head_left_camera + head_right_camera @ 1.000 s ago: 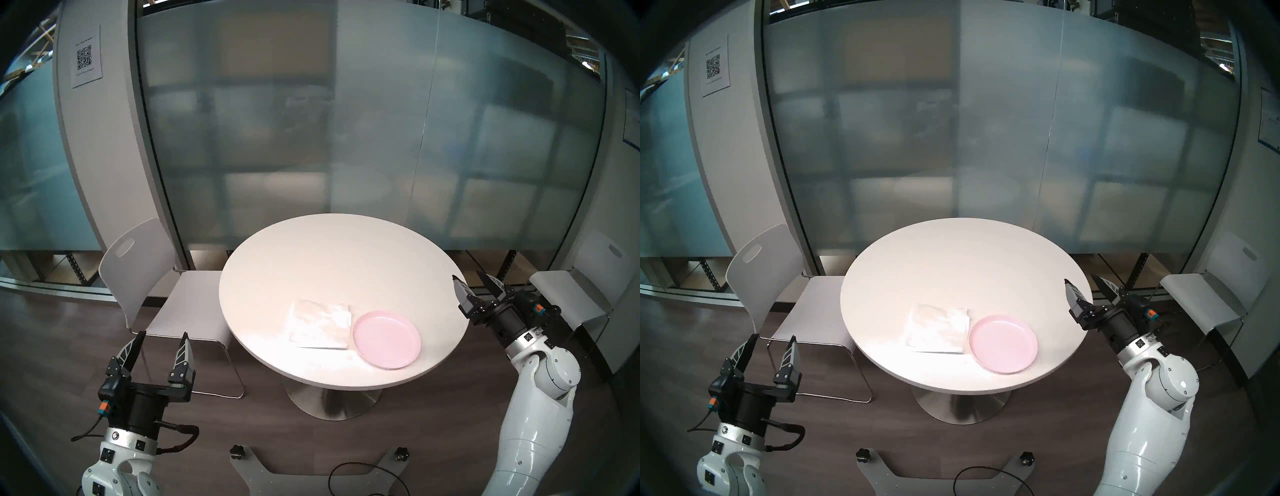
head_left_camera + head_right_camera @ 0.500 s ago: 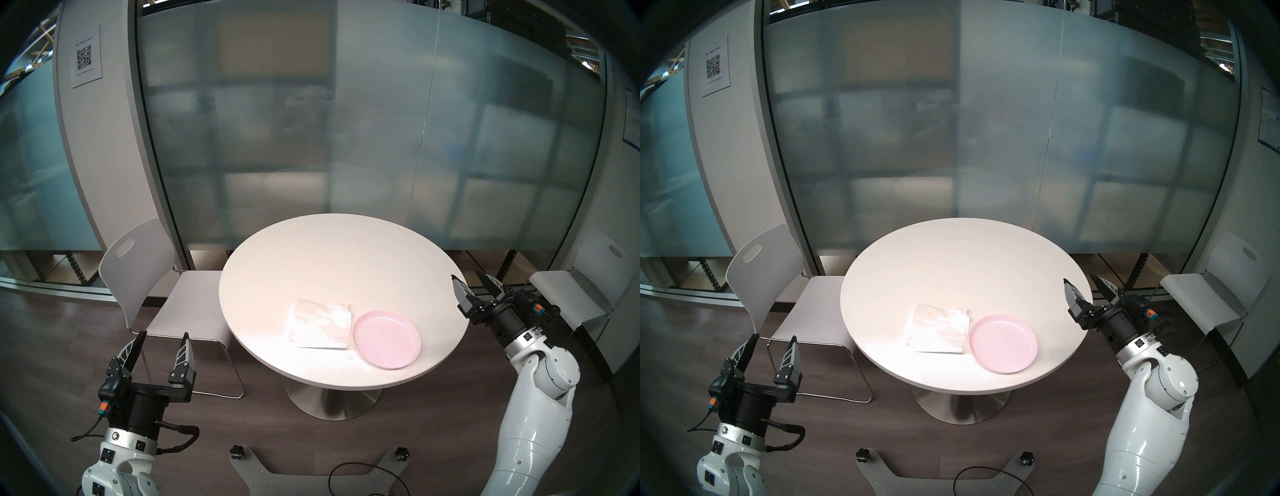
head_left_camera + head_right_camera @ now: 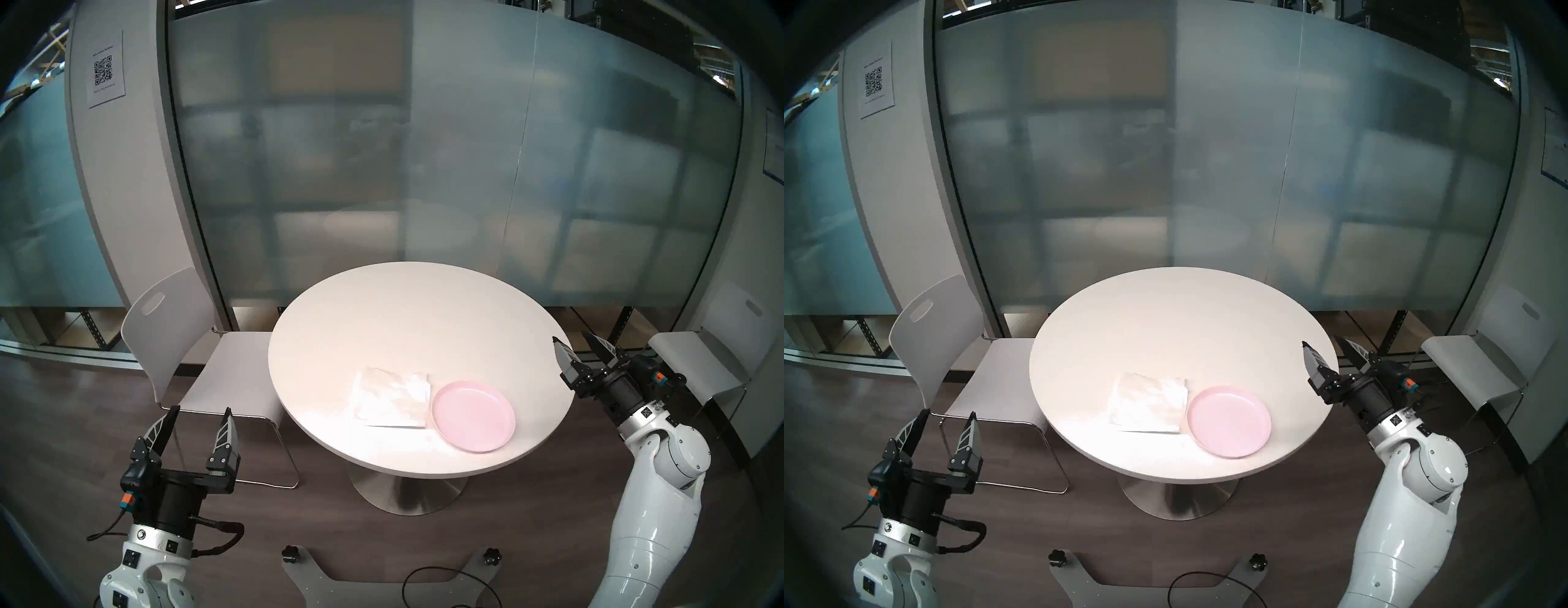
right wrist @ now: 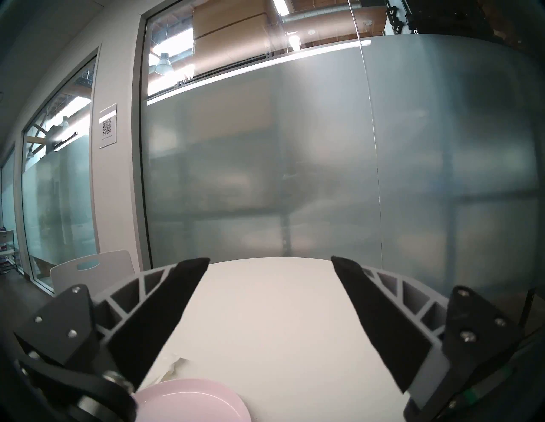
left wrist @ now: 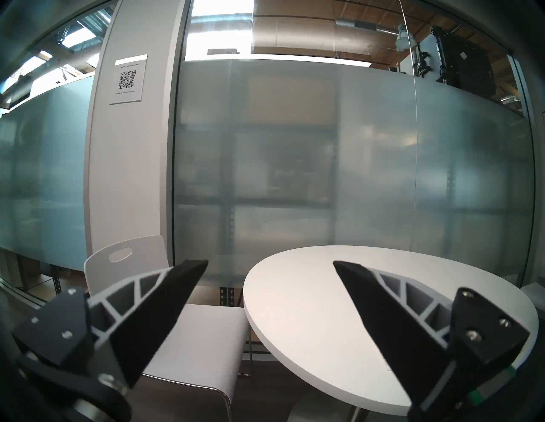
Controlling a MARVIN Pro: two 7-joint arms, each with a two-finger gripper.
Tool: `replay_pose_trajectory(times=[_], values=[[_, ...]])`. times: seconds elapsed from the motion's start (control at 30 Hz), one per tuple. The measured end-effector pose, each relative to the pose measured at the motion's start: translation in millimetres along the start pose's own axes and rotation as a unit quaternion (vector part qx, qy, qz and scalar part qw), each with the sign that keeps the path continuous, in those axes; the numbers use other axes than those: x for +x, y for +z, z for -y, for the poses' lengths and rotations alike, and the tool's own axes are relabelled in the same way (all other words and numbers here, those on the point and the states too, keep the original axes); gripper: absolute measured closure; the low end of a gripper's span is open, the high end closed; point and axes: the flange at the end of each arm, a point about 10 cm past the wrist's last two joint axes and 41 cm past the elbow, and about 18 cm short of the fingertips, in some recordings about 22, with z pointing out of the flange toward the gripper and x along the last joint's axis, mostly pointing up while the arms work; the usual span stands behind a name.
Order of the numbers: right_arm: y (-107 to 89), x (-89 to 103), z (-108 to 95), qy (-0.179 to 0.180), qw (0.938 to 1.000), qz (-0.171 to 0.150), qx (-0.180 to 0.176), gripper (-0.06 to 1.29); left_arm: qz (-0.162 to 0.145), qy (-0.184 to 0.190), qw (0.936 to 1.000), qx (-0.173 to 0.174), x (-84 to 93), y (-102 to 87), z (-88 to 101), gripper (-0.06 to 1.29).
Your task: Fold the napkin in half twice and place it beside the plate
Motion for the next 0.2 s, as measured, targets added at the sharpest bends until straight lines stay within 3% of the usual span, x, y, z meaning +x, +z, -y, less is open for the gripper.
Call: replay_pose_trajectory(times=[0.2], values=[[0.2, 0.2, 0.0, 0.0, 1.0, 0.0, 0.0, 0.04, 0.0, 0.0, 1.0, 0.0, 0.0, 0.0, 0.0, -0.01]])
